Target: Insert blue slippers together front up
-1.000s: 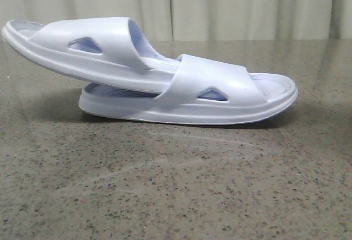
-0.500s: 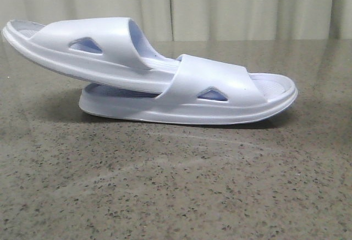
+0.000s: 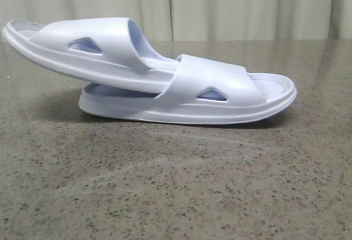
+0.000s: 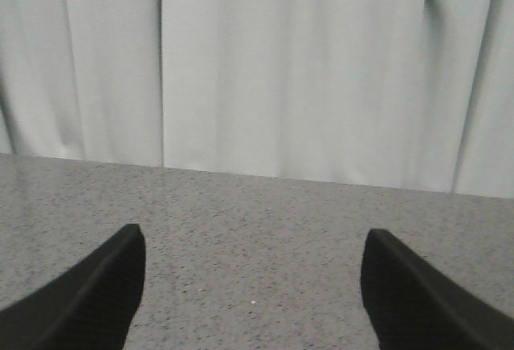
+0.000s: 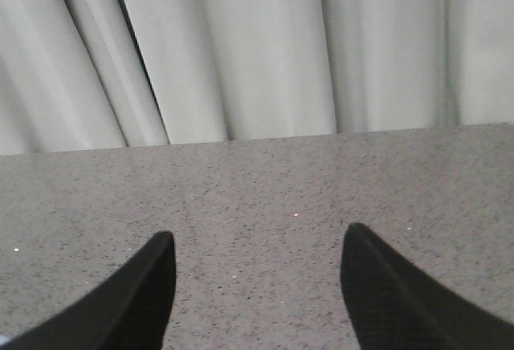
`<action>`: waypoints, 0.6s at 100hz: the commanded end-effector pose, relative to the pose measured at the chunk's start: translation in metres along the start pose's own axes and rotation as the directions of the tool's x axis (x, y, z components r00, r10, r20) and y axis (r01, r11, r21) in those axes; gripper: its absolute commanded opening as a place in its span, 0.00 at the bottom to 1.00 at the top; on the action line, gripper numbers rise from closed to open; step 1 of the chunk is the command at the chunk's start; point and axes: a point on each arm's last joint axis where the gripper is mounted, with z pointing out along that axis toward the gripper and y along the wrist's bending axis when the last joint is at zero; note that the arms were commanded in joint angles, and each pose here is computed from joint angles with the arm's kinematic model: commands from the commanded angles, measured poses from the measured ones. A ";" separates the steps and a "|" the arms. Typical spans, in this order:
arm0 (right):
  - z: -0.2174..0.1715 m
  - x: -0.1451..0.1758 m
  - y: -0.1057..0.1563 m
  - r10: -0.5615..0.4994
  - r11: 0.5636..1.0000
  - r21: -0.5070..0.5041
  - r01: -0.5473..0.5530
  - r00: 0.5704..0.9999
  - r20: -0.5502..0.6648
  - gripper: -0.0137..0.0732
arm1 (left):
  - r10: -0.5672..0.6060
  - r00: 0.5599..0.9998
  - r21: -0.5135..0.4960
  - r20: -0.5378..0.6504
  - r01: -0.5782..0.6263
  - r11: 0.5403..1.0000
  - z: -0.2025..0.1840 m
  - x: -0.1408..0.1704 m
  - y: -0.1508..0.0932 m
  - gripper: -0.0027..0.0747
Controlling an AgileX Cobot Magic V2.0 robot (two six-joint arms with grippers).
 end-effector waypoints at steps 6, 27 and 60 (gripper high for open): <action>-0.013 -0.020 -0.001 -0.126 0.992 0.019 0.124 0.984 0.123 0.60 | 0.022 1.000 -0.074 0.002 -0.022 0.997 -0.002 -0.007 0.007 0.68; -0.020 -0.019 -0.004 -0.186 0.982 0.053 0.181 0.977 0.104 0.60 | 0.013 1.000 -0.044 -0.003 -0.013 0.999 -0.002 -0.007 0.004 0.68; -0.020 -0.020 -0.004 -0.186 0.982 0.052 0.181 0.977 0.107 0.55 | 0.011 1.000 -0.031 -0.005 -0.011 0.999 -0.002 -0.006 0.003 0.58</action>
